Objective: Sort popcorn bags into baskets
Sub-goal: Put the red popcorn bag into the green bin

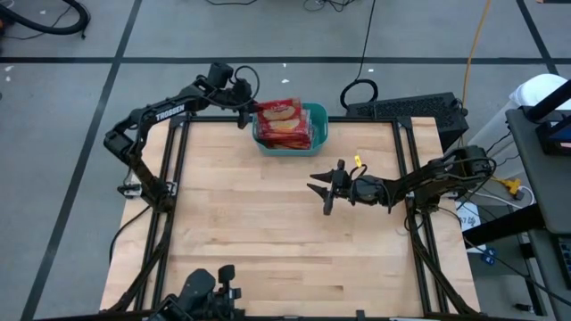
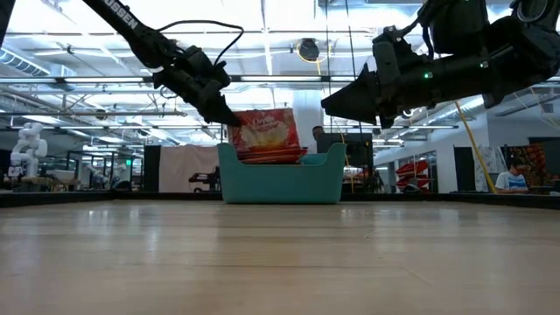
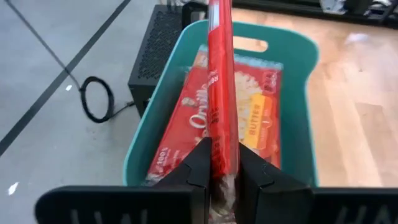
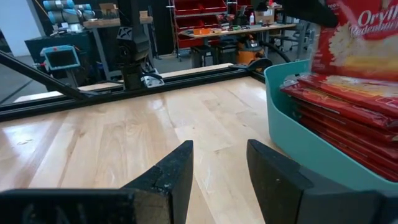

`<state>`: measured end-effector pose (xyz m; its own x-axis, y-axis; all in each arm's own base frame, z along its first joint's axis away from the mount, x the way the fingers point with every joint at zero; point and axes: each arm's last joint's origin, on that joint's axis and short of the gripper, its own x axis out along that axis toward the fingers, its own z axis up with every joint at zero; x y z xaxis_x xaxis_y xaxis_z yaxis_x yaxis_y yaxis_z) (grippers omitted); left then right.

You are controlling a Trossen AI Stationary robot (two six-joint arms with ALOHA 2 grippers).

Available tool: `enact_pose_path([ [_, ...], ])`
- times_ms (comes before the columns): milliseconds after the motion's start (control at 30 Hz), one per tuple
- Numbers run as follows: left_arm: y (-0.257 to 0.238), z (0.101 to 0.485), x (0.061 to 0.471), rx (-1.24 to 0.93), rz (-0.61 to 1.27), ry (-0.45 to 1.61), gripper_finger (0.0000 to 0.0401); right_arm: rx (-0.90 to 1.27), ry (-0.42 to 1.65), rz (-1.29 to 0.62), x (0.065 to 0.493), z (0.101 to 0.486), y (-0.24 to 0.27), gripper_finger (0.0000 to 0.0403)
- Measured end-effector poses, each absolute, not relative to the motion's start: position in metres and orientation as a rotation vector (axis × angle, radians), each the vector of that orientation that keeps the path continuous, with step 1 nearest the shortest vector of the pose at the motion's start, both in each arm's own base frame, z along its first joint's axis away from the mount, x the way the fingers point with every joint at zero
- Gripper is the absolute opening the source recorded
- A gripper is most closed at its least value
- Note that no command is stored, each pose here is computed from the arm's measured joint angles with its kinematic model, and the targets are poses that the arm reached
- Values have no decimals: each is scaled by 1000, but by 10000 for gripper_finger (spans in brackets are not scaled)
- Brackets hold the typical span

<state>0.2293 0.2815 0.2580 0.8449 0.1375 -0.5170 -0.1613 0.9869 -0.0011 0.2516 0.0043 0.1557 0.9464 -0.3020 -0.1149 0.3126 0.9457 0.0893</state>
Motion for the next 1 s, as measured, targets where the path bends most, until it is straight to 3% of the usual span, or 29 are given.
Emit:
enact_pose_path([
  [367, 281, 258, 229, -46, 145, 533, 53, 99, 102, -313, 252, 156, 4, 141],
  [800, 283, 261, 236, 36, 293, 568, 158, 99, 102, -313, 252, 156, 4, 141],
  [1000, 281, 266, 245, 54, 308, 519, 168, 99, 102, -313, 252, 156, 4, 141],
])
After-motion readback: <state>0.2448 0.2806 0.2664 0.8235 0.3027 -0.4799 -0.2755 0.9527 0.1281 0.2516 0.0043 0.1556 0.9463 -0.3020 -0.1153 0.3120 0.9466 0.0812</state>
